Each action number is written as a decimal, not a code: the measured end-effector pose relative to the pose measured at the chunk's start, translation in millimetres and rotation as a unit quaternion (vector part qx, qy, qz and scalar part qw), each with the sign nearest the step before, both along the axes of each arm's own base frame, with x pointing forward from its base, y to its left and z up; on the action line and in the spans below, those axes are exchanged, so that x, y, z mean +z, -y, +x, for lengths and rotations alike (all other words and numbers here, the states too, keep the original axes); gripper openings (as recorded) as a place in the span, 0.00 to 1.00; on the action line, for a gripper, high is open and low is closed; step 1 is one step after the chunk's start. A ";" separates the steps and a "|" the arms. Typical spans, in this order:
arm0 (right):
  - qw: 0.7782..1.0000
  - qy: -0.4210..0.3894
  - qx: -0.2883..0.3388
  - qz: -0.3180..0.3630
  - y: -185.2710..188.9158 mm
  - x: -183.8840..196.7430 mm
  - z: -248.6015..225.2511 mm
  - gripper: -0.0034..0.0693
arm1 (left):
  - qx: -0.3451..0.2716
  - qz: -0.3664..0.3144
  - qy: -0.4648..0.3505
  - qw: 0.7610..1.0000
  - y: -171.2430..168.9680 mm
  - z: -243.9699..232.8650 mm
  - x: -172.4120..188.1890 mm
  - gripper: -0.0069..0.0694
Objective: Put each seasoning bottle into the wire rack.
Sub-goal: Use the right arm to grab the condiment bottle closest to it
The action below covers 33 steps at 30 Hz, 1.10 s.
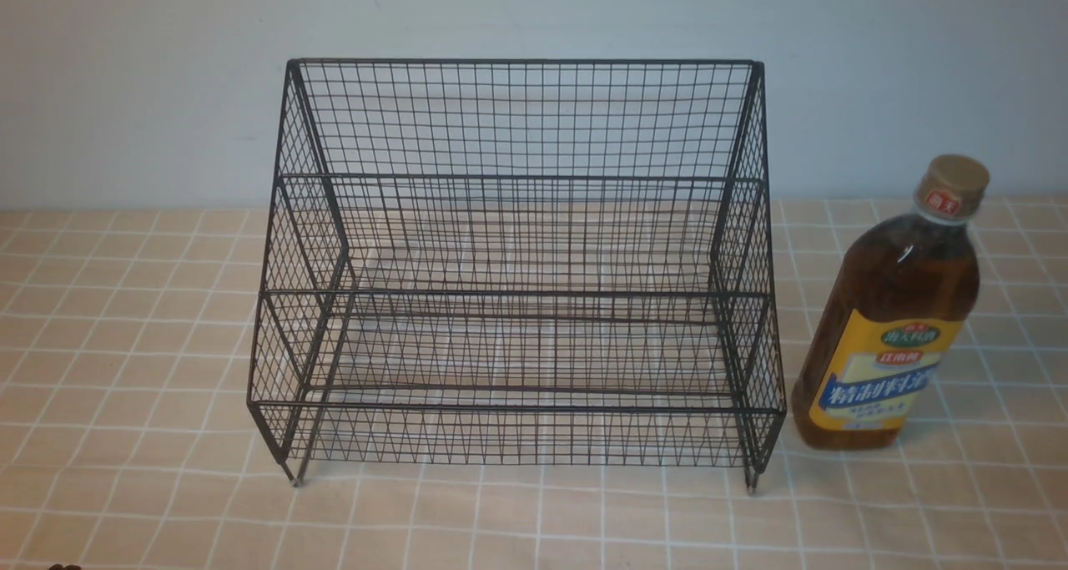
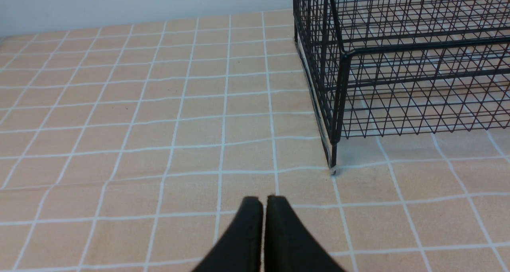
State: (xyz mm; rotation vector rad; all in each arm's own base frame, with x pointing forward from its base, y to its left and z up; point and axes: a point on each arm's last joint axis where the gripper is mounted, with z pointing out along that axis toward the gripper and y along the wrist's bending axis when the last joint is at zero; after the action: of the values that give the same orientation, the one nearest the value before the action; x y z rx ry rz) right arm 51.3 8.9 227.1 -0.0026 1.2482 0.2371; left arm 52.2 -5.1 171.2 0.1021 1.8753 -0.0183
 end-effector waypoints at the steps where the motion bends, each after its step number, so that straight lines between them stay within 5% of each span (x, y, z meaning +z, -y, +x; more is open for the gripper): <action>1: 1.000 0.008 0.001 -0.003 -0.4 1.3 -0.5 0.03 | 0.000 0.000 0.000 1.000 0.0 0.0 0.0 0.08; 11: 1.000 0.005 0.002 -0.003 -0.9 14.5 3.6 0.13 | 0.000 0.000 0.000 1.000 0.0 0.0 0.0 0.08; 20: 0.996 -0.090 0.010 -0.002 -6.8 53.0 60.6 0.56 | 0.000 0.000 0.000 1.000 0.0 0.0 0.0 0.08; 25: 0.992 -0.124 0.022 -0.032 -13.7 61.2 102.3 0.72 | 0.000 0.000 0.000 1.000 0.0 0.0 0.0 0.08; 33: 0.983 -0.160 0.056 -0.071 -25.0 50.0 155.5 0.75 | 0.000 0.000 0.000 1.000 0.0 0.0 0.0 0.08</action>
State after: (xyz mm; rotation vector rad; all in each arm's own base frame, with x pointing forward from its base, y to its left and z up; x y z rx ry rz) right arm 206.8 33.9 277.1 -0.1631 1.5851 0.2518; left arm 52.2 -5.1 171.2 0.1021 1.8753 -0.0183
